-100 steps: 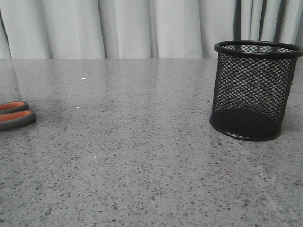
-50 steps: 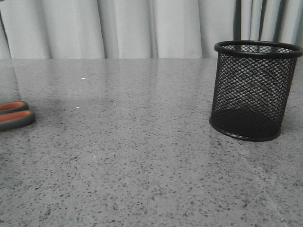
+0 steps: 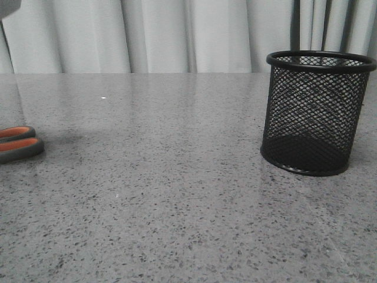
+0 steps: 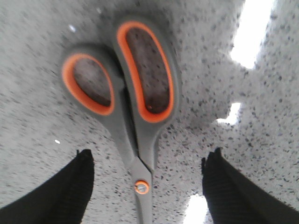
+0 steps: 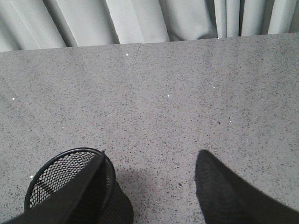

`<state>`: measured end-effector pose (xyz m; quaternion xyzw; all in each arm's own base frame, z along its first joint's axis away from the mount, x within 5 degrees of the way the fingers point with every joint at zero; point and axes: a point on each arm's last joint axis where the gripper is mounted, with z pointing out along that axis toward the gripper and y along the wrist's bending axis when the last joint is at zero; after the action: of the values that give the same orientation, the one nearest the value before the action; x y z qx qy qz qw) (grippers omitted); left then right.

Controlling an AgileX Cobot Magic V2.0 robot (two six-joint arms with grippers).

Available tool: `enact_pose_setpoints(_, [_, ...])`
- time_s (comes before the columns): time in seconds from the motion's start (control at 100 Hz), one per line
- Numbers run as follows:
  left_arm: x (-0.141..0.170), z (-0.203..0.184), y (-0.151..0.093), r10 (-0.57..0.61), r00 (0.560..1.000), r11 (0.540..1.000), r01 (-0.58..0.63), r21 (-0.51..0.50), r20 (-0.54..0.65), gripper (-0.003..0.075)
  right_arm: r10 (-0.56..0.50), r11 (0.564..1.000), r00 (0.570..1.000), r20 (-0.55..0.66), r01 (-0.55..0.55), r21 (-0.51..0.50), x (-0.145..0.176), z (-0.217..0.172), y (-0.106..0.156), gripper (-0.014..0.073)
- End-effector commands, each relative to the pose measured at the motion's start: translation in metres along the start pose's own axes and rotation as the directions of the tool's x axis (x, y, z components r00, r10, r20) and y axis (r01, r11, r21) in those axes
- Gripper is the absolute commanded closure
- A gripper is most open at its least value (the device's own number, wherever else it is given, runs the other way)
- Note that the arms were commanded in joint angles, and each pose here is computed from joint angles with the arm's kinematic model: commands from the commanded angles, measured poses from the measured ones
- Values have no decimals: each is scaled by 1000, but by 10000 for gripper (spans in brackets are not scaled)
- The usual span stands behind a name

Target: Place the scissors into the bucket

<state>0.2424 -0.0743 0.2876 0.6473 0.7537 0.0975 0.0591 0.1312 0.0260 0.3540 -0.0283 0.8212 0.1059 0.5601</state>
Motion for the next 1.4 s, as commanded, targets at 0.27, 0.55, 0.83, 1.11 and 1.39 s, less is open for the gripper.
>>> enact_pose_setpoints(0.27, [4, 5, 14, -34, 996, 998, 39, -57, 86, 290, -15, 1000, 995, 98, 14, 7, -16, -4, 0, 216])
enact_pose_setpoints(0.55, [-5, 27, 17, -27, 992, 998, 21, 52, 127, 302, -15, 1000, 996, 84, 14, 7, -15, -4, 0, 216])
enact_pose_setpoints(0.83, [-5, 47, 26, -76, 989, 994, 64, 92, 130, 318, -15, 1000, 997, 73, 14, 7, -14, -4, 0, 216])
enact_pose_setpoints(1.11, [-9, 49, 27, -146, 971, 985, 125, 119, 188, 737, 69, 997, 997, 31, -68, -42, -11, -4, 4, 216])
enact_pose_setpoints(1.39, [-13, 13, 18, -152, 941, 988, 145, 44, 303, 740, 118, 885, 993, -19, -114, -451, -11, -14, 48, 216])
